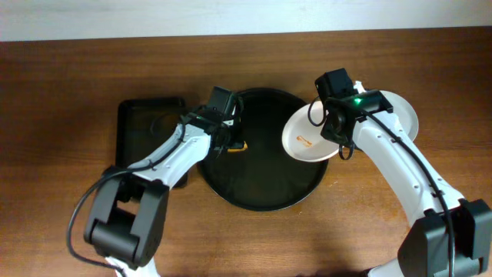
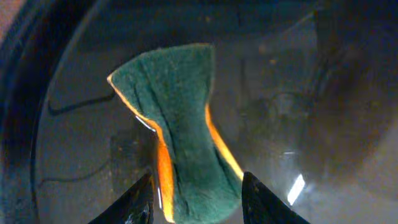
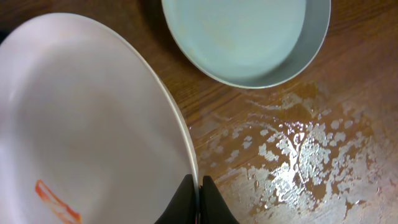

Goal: Clean dirty plates on tray and stack at the side

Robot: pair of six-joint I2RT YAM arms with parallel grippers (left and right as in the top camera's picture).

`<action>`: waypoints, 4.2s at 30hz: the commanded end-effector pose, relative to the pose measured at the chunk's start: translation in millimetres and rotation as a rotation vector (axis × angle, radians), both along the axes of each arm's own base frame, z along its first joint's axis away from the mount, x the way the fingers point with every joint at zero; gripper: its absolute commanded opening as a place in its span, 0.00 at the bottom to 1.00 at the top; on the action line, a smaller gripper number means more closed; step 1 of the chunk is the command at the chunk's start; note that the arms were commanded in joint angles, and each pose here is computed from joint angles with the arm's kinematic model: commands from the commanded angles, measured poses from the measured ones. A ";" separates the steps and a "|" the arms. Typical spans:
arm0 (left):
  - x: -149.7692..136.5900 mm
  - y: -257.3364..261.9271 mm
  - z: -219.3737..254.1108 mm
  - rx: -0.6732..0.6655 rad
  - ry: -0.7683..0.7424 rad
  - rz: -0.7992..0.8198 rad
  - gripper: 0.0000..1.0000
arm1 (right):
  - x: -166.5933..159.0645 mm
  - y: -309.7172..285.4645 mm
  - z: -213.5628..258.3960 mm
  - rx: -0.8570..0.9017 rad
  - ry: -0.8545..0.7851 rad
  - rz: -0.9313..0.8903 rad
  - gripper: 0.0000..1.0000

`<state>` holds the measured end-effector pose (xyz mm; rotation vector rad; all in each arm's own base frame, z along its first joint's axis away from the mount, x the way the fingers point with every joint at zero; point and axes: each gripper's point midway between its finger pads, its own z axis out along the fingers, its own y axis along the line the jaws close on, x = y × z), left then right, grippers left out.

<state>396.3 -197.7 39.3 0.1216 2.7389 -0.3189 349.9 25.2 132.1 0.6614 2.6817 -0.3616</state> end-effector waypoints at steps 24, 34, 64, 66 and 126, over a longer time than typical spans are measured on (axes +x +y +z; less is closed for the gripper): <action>-10.6 -17.3 55.1 -0.103 -0.031 -0.071 0.00 | -16.6 18.0 -39.5 0.485 0.184 0.554 0.71; -18.6 -14.5 50.8 -0.093 0.007 -0.072 0.00 | -6.0 -1.1 -84.7 0.643 0.168 0.576 0.58; -27.5 -18.8 40.1 -0.033 -0.010 -0.318 0.00 | -9.6 34.9 -10.8 -0.023 0.001 0.347 0.04; -32.3 -22.6 33.9 -0.052 0.020 -0.330 0.00 | -9.5 38.1 -10.5 -0.022 -0.002 0.355 0.04; -87.2 -134.3 -53.9 -0.196 -0.011 -0.698 0.00 | -67.7 41.8 -95.8 0.386 0.217 0.203 0.04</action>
